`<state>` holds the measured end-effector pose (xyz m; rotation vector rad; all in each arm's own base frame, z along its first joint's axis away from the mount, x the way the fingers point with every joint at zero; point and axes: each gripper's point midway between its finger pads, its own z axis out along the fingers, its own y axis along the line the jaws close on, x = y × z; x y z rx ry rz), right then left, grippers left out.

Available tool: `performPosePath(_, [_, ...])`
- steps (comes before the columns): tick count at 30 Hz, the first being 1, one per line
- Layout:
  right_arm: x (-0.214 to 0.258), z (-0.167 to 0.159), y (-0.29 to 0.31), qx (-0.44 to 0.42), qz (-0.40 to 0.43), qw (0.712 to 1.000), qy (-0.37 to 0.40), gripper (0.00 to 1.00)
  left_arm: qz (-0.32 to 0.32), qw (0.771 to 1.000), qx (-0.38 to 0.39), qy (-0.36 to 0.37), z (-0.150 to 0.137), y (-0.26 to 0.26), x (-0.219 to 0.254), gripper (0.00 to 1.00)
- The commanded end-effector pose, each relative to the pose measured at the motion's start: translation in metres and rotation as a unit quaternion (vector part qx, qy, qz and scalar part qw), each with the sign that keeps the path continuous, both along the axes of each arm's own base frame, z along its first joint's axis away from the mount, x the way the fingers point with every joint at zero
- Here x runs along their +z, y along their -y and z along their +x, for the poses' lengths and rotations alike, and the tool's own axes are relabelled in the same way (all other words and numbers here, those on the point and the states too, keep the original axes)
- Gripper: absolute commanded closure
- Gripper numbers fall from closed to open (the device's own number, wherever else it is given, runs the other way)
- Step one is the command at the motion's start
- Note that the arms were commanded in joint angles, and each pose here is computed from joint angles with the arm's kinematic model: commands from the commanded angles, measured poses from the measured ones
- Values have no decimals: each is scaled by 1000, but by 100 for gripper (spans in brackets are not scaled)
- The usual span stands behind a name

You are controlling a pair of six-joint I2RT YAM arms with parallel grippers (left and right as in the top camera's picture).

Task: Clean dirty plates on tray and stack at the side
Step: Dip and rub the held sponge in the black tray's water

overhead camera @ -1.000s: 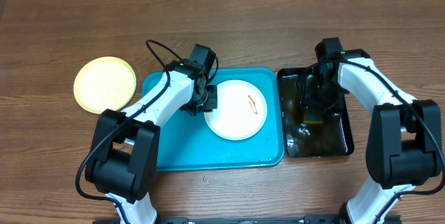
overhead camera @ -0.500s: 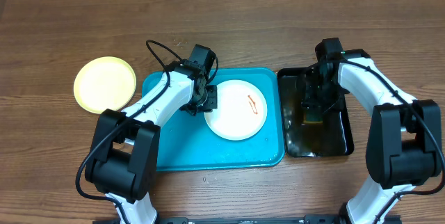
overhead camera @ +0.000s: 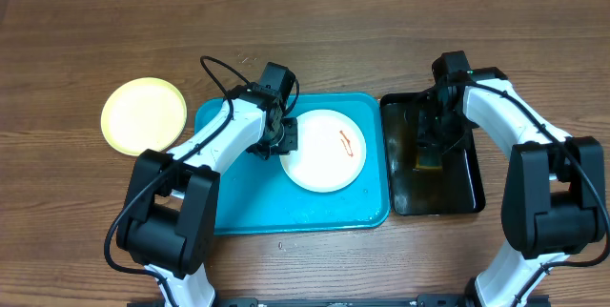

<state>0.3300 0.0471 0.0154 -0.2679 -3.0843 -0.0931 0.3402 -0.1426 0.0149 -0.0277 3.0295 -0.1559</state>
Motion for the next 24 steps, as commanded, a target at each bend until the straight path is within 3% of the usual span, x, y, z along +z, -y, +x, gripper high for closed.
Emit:
performPosePath(1, [3,3,-1,0,0,1000,8,60,7,1000,8,-6,-2,-5,-6,82])
performPosePath(3, [3,3,-1,0,0,1000,8,60,8,1000,8,-7,-3,-5,-6,83])
performPosePath(6, [3,4,-1,0,1,1000,11,91,9,1000,8,-11,-4,-5,-10,84])
performPosePath(7, [3,5,-1,0,1,1000,11,96,10,1000,8,-13,-4,-5,-12,83])
performPosePath(11, [6,6,-2,0,1,1000,11,96,7,1000,8,-16,-4,-4,-14,85])
performPosePath(14, [24,10,-2,2,0,1000,8,96,5,1000,8,-16,-3,-4,-13,96])
performPosePath(20, [56,29,-13,9,12,999,32,96,5,1000,8,-15,-3,-3,-12,96])
performPosePath(24, [56,26,-4,3,-24,999,28,96,5,1000,8,-15,-3,-3,-12,96])
